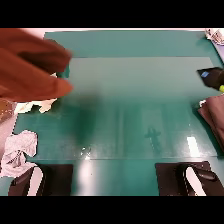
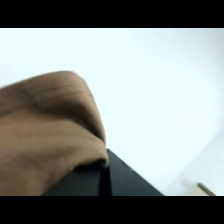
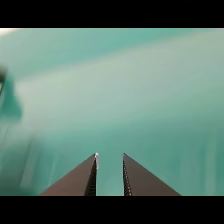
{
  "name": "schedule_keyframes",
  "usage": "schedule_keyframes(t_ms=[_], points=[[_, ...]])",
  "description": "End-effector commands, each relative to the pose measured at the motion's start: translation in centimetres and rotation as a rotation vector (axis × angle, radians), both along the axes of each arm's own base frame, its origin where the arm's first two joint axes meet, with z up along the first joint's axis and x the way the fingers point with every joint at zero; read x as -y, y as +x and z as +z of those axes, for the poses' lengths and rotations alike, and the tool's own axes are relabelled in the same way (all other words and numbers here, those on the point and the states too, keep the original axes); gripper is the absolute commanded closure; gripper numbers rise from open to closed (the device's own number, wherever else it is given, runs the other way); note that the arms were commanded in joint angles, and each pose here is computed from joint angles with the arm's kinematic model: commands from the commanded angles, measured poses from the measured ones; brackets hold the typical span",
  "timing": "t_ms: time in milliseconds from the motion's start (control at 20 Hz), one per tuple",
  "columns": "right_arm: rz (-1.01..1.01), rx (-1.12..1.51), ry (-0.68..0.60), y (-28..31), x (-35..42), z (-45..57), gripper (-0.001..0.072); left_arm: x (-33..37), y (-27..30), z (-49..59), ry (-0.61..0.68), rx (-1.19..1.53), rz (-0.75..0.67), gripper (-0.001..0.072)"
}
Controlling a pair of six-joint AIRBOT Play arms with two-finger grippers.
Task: Fold the shirts.
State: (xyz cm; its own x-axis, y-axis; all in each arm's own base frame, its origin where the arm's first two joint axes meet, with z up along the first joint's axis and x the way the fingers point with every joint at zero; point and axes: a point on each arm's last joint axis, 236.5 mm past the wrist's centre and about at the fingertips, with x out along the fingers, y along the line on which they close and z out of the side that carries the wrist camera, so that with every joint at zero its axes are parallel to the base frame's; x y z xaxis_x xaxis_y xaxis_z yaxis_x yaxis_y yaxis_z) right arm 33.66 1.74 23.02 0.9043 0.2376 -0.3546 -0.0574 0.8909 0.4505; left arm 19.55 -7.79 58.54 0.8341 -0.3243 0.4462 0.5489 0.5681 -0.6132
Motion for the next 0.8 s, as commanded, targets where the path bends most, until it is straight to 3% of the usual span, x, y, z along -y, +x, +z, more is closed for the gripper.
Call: schedule_keyframes(t_ms=[0,150,350,500,750], points=[[-0.160,0.186,-0.020,0.0,3.8,4.7,0.0507,2.2,-2.9,3.1,-0.030,0.093,-0.105,0.0685],[-0.204,0.259,-0.025,-0.3,4.6,6.7,0.0507,2.2,-2.2,2.7,-0.031,0.069,-0.127,0.0685],[-0.177,0.283,0.094,0.1,3.5,7.5,0.0508,2.4,0.1,0.6,0.017,-0.023,-0.166,0.0685],[-0.150,0.236,0.130,0.9,3.0,6.3,0.0508,-1.6,5.8,-1.9,0.048,-0.113,-0.094,0.0685],[-0.013,0.080,0.099,1.3,0.6,3.4,0.0508,-3.1,16.7,-10.6,0.157,-0.324,-0.217,0.0685]])
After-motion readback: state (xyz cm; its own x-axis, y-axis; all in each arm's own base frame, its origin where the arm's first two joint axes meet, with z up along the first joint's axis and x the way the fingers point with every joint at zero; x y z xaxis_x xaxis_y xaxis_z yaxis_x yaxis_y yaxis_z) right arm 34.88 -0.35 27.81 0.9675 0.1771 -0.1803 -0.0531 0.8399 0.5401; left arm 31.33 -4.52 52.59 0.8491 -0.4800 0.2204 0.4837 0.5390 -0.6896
